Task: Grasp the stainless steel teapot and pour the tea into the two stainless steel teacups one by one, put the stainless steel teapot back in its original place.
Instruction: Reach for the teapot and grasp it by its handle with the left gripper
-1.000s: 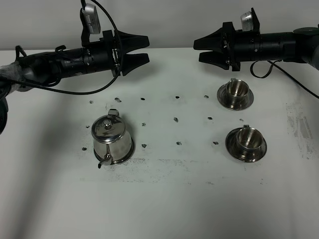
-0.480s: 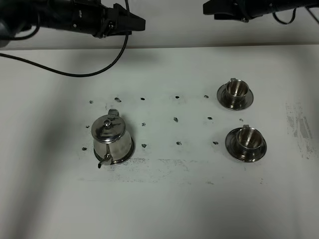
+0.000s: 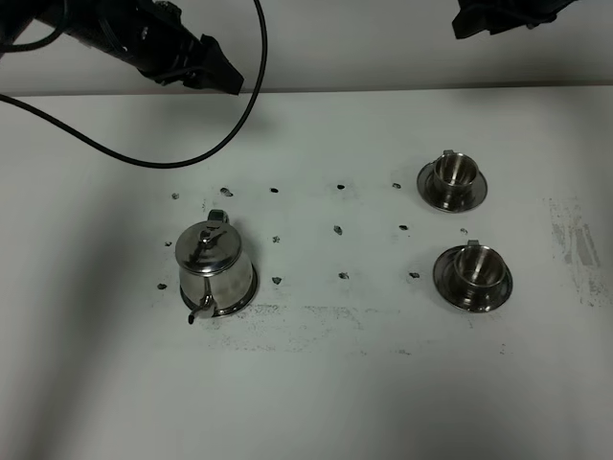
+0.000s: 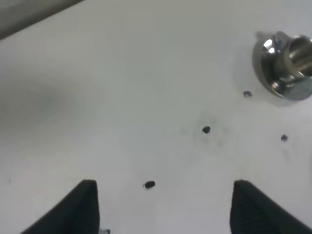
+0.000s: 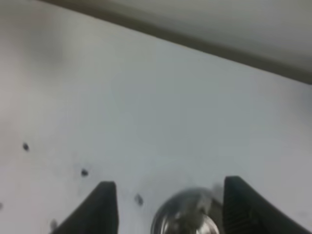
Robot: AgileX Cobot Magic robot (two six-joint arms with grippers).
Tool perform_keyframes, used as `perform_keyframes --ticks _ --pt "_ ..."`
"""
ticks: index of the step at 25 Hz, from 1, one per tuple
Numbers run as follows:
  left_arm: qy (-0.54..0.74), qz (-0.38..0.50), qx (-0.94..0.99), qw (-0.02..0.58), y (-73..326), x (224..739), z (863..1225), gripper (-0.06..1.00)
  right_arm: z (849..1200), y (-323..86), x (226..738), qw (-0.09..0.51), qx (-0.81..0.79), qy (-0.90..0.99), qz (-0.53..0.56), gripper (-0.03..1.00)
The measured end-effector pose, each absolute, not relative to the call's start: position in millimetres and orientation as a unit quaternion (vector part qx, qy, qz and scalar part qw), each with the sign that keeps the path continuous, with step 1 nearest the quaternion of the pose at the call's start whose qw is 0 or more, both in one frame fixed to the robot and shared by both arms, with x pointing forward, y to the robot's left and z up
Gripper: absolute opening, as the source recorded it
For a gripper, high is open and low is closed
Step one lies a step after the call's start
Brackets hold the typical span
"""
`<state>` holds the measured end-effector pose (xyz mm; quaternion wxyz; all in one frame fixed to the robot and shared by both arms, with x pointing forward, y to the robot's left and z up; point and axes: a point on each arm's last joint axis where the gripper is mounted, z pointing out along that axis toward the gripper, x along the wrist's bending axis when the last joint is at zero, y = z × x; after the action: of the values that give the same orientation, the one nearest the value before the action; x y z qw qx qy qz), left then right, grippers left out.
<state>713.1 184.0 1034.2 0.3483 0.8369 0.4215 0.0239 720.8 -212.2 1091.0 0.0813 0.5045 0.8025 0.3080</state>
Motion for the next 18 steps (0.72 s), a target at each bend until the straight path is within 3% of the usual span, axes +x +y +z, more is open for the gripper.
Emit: perform_keyframes --ticks 7,18 --pt "0.402 0.110 0.842 0.342 184.7 665.3 1060.5 0.56 1153.6 -220.2 644.5 0.103 0.498 0.805 0.304 0.45" --pt "0.406 0.190 0.804 0.390 194.9 630.8 1041.0 0.55 1182.2 -233.5 525.0 0.110 0.491 0.804 0.316 0.45"
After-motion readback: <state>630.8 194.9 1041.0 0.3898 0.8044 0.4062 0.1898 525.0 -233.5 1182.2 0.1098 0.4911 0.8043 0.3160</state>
